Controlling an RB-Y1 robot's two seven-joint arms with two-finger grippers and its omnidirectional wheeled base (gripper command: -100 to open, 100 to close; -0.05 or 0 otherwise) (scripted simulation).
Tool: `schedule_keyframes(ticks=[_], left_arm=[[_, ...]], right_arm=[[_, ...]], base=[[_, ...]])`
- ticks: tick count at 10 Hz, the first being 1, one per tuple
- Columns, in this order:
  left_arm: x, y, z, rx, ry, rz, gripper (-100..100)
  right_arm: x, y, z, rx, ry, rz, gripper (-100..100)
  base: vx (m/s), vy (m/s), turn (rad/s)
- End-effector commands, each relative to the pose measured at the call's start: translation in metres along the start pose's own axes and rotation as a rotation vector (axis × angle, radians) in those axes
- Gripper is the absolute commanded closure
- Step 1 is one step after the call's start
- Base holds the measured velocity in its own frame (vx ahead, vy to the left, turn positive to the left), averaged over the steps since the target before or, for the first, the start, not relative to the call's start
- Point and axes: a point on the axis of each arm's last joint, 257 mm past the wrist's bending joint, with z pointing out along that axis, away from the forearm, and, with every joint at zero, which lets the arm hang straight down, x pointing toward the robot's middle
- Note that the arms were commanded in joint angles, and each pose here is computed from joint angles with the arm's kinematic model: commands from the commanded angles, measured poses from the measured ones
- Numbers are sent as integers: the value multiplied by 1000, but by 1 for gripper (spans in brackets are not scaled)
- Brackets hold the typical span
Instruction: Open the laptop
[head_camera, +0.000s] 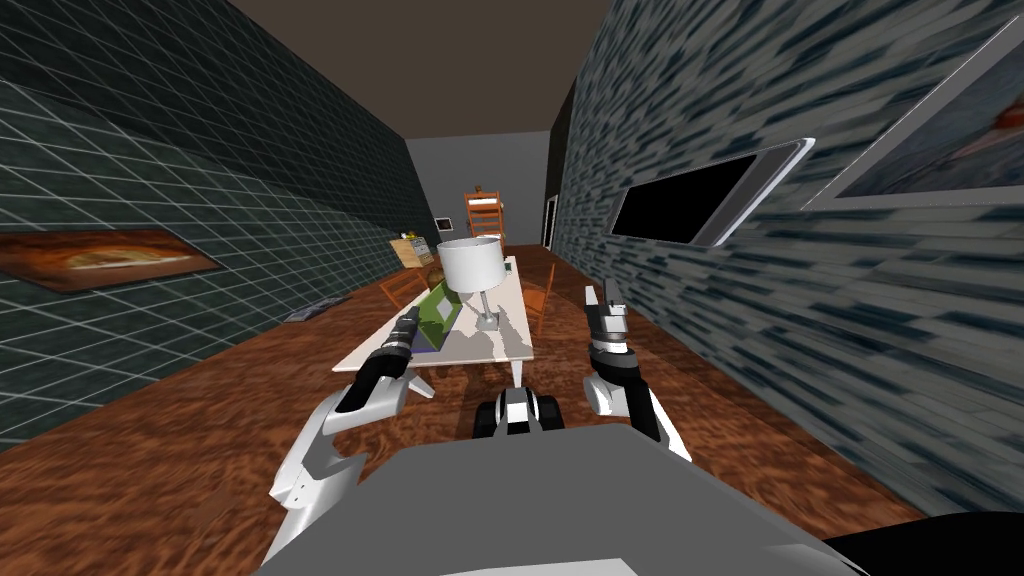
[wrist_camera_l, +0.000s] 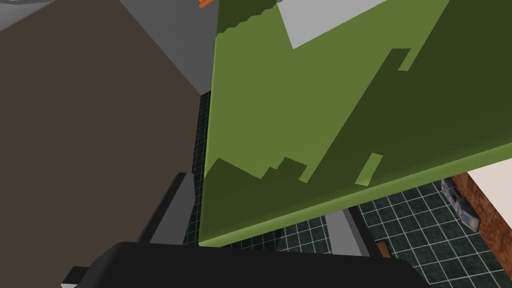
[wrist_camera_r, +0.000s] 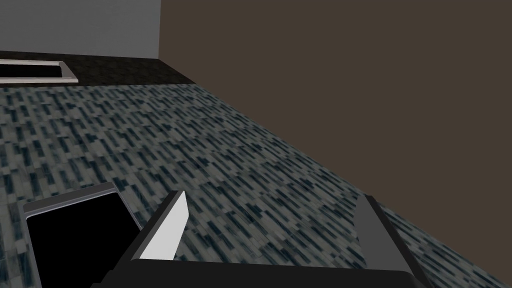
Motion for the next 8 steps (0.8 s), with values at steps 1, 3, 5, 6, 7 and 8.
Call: schedule_keyframes(ticks=[1,3,5,6,7,8], left_arm=[[6,1,-6,-32,15,-116,100],[10,0,-10,-50,26,-191,100],[15,-1,-15,-68,38,-266,100],[18,-2,-17,-77,45,-303,100],[20,-2,-19,-86,51,-340,100],[18,-4,-18,-74,47,-313,100]], right_arm=[[0,0,0,0,0,0,0],[0,0,0,0,0,0,0],[0,0,0,0,0,0,0],[0,0,0,0,0,0,0],[0,0,0,0,0,0,0],[0,0,0,0,0,0,0]], base=[[6,134,5],[19,112,19],[24,108,22],[5,108,14],[19,109,14],[15,52,3]])
